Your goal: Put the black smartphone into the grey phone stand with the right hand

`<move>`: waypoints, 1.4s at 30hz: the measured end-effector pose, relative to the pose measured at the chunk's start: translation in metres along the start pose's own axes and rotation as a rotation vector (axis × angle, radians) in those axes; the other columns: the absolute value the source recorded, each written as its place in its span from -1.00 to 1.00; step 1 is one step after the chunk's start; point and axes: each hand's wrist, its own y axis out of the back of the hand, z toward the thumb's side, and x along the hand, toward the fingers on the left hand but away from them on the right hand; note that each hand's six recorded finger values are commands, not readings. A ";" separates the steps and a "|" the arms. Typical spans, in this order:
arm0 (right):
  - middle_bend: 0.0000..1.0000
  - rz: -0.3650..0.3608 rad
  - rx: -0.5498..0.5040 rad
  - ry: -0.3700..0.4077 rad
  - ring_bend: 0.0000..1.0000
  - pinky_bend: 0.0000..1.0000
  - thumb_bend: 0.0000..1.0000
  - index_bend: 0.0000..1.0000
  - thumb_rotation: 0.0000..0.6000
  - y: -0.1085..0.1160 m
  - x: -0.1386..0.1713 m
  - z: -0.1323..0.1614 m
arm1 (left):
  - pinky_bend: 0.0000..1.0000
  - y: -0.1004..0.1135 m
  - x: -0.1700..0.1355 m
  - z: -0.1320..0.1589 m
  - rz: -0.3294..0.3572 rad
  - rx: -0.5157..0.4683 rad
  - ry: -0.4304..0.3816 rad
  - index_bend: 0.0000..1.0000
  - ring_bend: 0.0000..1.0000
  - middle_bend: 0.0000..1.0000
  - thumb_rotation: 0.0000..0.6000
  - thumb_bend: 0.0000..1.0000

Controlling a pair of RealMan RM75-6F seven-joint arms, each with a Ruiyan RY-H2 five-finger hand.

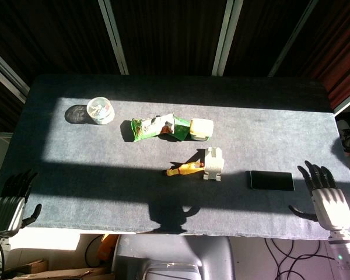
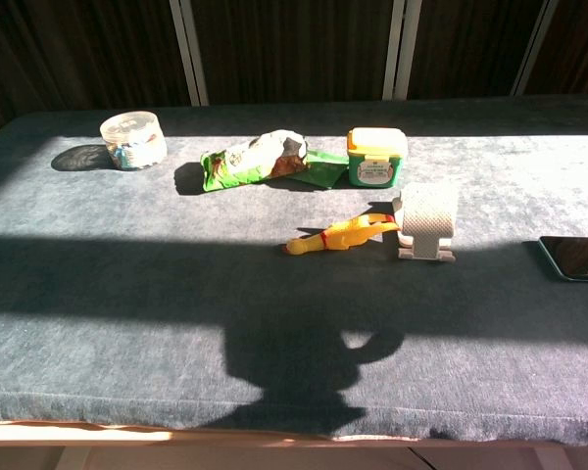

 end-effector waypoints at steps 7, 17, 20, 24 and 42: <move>-1.00 0.045 0.007 -0.033 -1.00 -0.92 -0.44 -1.00 1.00 -0.007 -0.010 -0.008 | -1.00 0.000 -0.002 0.001 -0.008 -0.003 -0.001 -1.00 -1.00 -1.00 1.00 -0.27; -1.00 0.203 0.001 -0.081 -1.00 -0.88 -0.44 -0.98 1.00 -0.041 -0.054 -0.032 | -1.00 -0.002 -0.001 0.003 -0.021 -0.004 -0.018 -1.00 -1.00 -1.00 1.00 -0.27; -0.97 0.242 0.013 -0.091 -1.00 -0.84 -0.44 -0.88 1.00 -0.047 -0.070 -0.041 | -1.00 -0.004 -0.001 0.005 -0.028 -0.003 -0.028 -1.00 -1.00 -1.00 1.00 -0.27; -0.86 0.291 0.024 -0.096 -1.00 -0.79 -0.44 -0.70 1.00 -0.055 -0.090 -0.048 | -1.00 -0.005 -0.002 0.005 -0.031 0.000 -0.030 -1.00 -1.00 -1.00 1.00 -0.27; -0.63 0.466 0.006 0.028 -0.92 -0.77 -0.44 -0.29 1.00 -0.092 -0.126 -0.019 | -1.00 -0.005 -0.004 0.006 -0.026 0.011 -0.024 -1.00 -1.00 -1.00 1.00 -0.27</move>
